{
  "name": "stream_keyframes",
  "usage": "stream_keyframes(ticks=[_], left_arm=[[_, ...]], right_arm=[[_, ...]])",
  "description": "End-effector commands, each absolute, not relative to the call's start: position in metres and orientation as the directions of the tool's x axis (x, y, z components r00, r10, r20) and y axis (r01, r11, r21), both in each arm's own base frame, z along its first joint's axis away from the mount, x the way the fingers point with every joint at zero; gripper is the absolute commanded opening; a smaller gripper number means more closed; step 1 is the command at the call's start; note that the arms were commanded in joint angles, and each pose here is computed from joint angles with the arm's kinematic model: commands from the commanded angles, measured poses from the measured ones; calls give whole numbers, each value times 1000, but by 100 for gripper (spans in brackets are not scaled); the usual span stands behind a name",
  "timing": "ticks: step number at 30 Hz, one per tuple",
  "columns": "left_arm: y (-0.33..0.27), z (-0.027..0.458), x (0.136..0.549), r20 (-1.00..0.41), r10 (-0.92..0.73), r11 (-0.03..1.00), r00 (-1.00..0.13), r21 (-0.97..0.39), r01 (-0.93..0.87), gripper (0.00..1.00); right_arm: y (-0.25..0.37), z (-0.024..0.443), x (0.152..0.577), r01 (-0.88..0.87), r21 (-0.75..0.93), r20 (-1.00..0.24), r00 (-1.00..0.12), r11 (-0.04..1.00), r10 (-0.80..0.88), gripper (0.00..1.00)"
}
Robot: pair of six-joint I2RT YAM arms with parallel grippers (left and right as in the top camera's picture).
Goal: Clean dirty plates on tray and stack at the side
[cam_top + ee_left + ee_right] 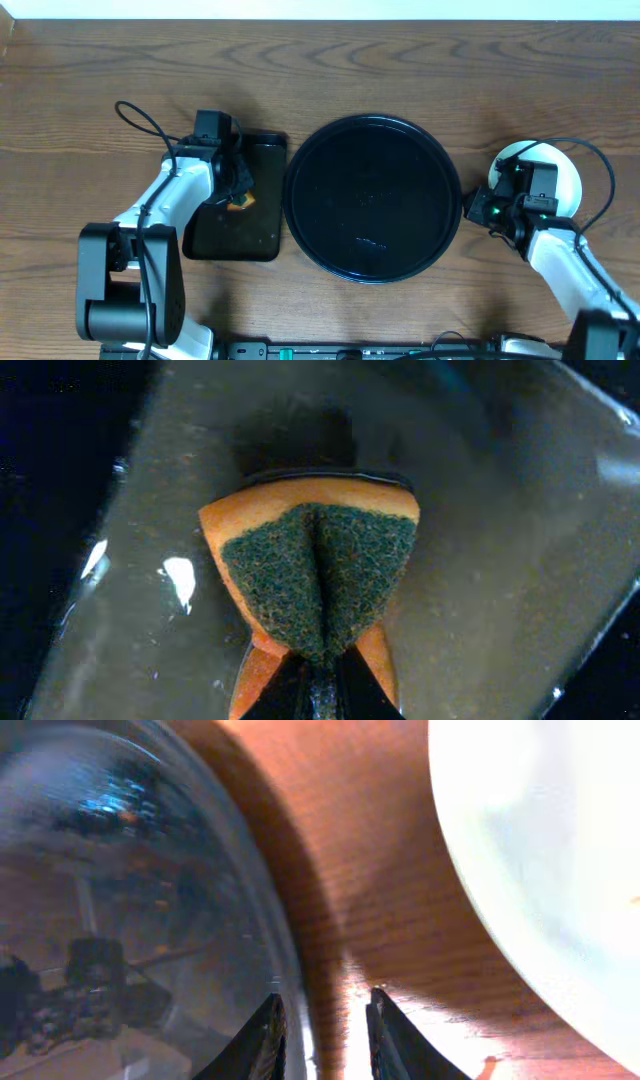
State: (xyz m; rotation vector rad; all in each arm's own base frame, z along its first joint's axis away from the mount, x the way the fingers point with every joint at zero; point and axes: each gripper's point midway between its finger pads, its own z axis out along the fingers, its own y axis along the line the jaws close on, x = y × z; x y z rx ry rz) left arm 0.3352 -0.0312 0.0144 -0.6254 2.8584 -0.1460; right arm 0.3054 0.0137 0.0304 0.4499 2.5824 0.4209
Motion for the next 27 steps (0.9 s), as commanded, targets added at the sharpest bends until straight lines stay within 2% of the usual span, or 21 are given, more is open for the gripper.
stream_keyframes(ticks=[1,5,11,17,22,27], left_arm=[[-56,19,334,-168,-361,925,-917,-193,-329,8],[-75,19,331,-168,-308,942,-936,-193,-275,8],[-92,19,327,-170,-258,955,-951,-190,-226,8],[-100,19,325,-173,-236,960,-956,-193,-202,8],[-107,20,325,-180,-217,963,-959,-199,-181,8],[-113,21,326,-191,-204,965,-960,-207,-164,8]], right_arm=[[11,70,322,172,348,-519,-783,922,342,26],[-8,86,320,217,253,-569,-755,943,326,21],[-37,82,309,303,108,-555,-772,947,310,7],[-69,80,307,402,4,-578,-746,916,330,4],[-84,72,314,422,-1,-582,-738,906,343,1],[-76,51,323,354,28,-545,-779,935,311,1]])
